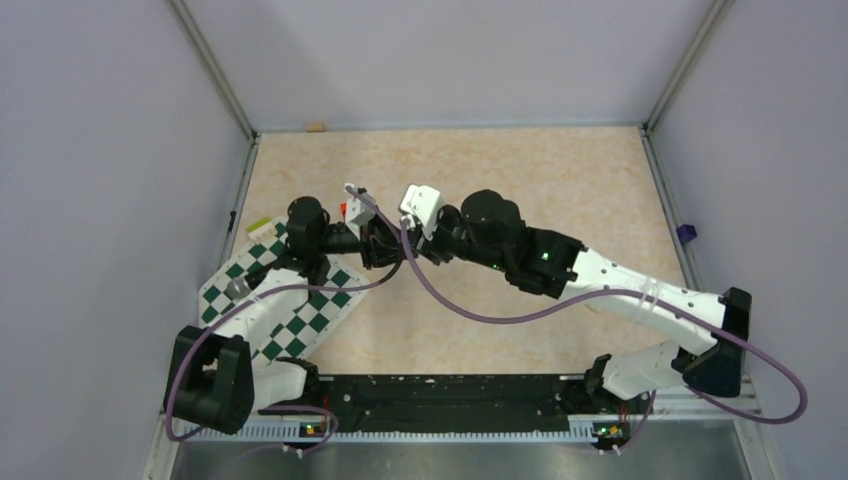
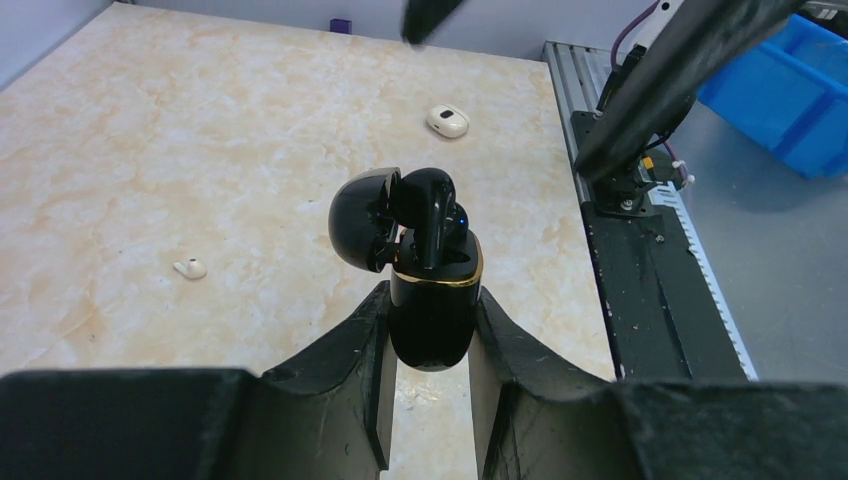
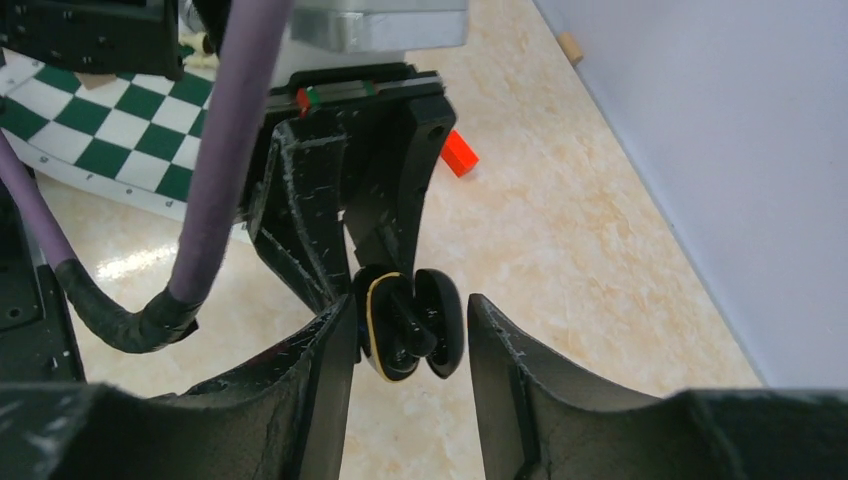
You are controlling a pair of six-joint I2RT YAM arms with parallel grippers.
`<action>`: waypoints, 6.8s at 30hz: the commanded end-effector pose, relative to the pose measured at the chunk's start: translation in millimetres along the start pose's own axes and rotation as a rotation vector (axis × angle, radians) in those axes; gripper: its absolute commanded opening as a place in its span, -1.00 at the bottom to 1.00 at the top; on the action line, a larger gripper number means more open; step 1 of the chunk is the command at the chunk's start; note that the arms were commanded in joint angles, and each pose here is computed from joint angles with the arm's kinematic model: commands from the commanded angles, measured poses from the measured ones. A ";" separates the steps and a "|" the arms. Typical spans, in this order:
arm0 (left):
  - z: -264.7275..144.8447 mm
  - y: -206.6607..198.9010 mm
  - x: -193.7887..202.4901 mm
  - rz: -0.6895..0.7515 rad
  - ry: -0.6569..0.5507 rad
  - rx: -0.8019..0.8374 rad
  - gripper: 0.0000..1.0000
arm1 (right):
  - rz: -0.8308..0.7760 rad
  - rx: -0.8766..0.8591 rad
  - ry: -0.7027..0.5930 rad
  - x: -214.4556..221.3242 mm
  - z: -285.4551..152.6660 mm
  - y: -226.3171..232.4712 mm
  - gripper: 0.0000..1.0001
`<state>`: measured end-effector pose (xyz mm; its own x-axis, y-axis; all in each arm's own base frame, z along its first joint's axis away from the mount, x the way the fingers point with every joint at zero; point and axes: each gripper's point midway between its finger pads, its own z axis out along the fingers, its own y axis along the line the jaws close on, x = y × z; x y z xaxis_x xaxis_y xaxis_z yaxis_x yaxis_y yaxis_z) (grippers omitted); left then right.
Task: Insert the wireless bluetooth earbuds into the charging case
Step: Place the earbud in the charging case, then close the charging case, then place the charging case at the center of the board.
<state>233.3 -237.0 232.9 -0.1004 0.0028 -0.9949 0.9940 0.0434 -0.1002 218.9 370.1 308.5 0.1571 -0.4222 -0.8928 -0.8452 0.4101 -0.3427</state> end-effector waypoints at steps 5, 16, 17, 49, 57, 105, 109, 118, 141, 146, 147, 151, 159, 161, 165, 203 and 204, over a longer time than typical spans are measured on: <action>-1.7 -12.2 -22.6 0.067 -0.048 0.035 -1.00 | 0.051 -0.026 -0.128 -51.6 -38.0 -25.3 -0.02; -1.7 -22.0 -40.8 0.027 -0.121 0.045 -1.00 | -0.128 -0.042 -0.136 -46.0 -69.9 -36.8 -0.30; -1.3 -21.1 -42.3 0.025 -0.134 0.035 -1.00 | -0.142 -0.045 -0.135 -45.8 -70.8 -36.8 -0.34; -5.7 3.4 -54.0 0.019 -0.355 -0.169 -0.99 | 0.053 0.062 -0.070 -35.6 -7.6 -56.5 -0.63; -5.0 3.1 -51.5 0.022 -0.344 -0.166 -0.99 | 0.073 0.030 -0.070 -35.1 0.6 -49.8 -0.64; -1.2 -2.1 -42.8 0.043 -0.300 -0.135 -0.99 | 0.046 -0.036 -0.090 -55.0 -9.1 -40.1 -0.65; -0.2 -6.9 -43.4 0.061 -0.286 -0.108 -0.99 | 0.030 -0.105 -0.102 -56.5 -17.7 -28.1 -0.64; 8.9 -33.8 -21.6 0.104 -0.119 0.088 -0.97 | 0.031 0.105 -0.136 -50.3 -38.5 -72.4 -0.17; 14.8 -50.8 -9.3 0.095 -0.066 0.184 -0.91 | 0.028 0.003 -0.073 36.6 -17.3 -49.7 0.91; 16.0 -49.3 -7.0 0.087 -0.060 0.184 -0.91 | 0.022 -0.064 -0.083 35.7 -19.9 -37.2 0.91; 16.3 -49.4 -7.0 0.086 -0.060 0.185 -0.91 | 0.020 -0.073 -0.088 34.5 -20.8 -35.7 0.91; 16.4 -48.3 -5.9 0.083 -0.057 0.180 -0.91 | 0.019 -0.109 -0.095 33.3 -22.9 -28.9 0.91; 17.4 -44.6 -4.1 0.073 -0.054 0.166 -0.91 | 0.013 -0.165 -0.122 26.0 -30.4 -19.5 0.91; 18.5 -38.7 -4.1 0.061 -0.054 0.136 -0.91 | 0.017 -0.128 -0.127 22.1 -32.0 -26.5 0.92; 22.4 -0.3 0.1 -0.004 -0.035 -0.048 -0.90 | 0.031 0.113 -0.106 16.7 -38.9 -73.3 0.94; 95.1 143.8 193.7 -0.914 0.412 -0.457 -0.67 | 0.047 0.943 -0.150 73.8 -185.1 -215.0 0.98; 95.7 143.5 195.7 -0.920 0.427 -0.461 -0.63 | 0.046 0.949 -0.149 73.7 -186.3 -215.6 0.98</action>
<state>360.9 -323.4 35.4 -0.8565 0.1063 -0.5051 0.4793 0.5267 -0.7020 320.5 108.8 351.5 0.1982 -0.3245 -0.9249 -0.1517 0.9221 -0.3560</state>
